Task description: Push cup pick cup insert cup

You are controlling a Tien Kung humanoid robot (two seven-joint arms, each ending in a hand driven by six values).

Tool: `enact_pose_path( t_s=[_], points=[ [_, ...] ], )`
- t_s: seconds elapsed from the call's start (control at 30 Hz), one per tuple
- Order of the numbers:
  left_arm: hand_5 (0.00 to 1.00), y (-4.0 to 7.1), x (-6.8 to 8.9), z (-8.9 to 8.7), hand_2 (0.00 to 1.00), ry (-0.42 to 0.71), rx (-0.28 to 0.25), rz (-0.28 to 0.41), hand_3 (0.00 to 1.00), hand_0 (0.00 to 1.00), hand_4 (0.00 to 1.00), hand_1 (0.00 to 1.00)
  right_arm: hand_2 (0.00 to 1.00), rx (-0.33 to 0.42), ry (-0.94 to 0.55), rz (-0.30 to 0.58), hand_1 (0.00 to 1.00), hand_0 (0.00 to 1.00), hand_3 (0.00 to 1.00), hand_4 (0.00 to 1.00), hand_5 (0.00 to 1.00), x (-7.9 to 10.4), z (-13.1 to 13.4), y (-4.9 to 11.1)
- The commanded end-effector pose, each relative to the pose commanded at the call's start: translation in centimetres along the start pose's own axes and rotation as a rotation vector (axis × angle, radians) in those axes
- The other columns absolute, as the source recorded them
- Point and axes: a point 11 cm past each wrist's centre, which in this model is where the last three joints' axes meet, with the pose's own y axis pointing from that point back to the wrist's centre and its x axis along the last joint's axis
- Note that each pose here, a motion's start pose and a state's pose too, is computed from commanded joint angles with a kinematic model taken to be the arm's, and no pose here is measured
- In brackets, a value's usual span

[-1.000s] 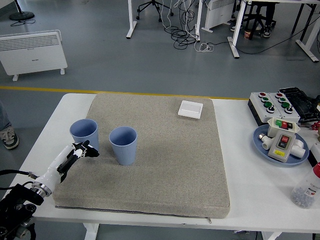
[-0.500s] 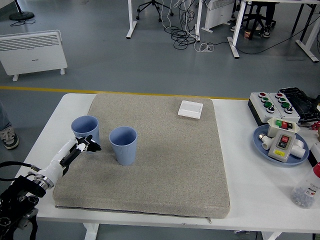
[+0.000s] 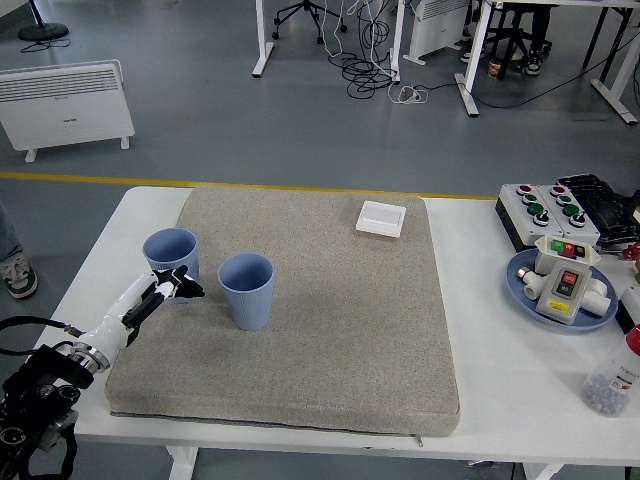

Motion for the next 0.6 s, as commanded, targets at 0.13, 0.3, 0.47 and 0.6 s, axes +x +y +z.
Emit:
enact_pose_path(
  t_s=[0.13,0.3,0.47,0.6],
  points=[
    [0.998,0.6,0.4,0.1,0.548,0.021,-0.011,0.024,0.482,0.69,0.592,0.614,0.6,0.002,-0.009,0.0,0.59,0.676,0.577,0.098,0.558,0.1,0.0,0.0],
    [0.998,2.2,1.5,1.1,0.542,0.017,-0.049,0.043,0.479,0.59,0.588,0.597,0.6,0.006,-0.02,0.0,0.59,0.676,0.577,0.098,0.554,0.2,-0.1,0.0],
    [0.998,3.6,2.5,3.2,0.538,-0.027,-0.094,0.054,0.478,0.544,0.579,0.584,0.6,0.007,-0.032,0.0,0.59,0.676,0.577,0.098,0.557,0.3,-0.1,0.0],
    [0.946,4.0,3.5,6.7,0.537,-0.099,-0.174,0.052,0.478,0.517,0.576,0.577,0.6,0.006,-0.042,0.001,0.59,0.676,0.577,0.098,0.555,0.5,0.0,-0.1]
  ],
)
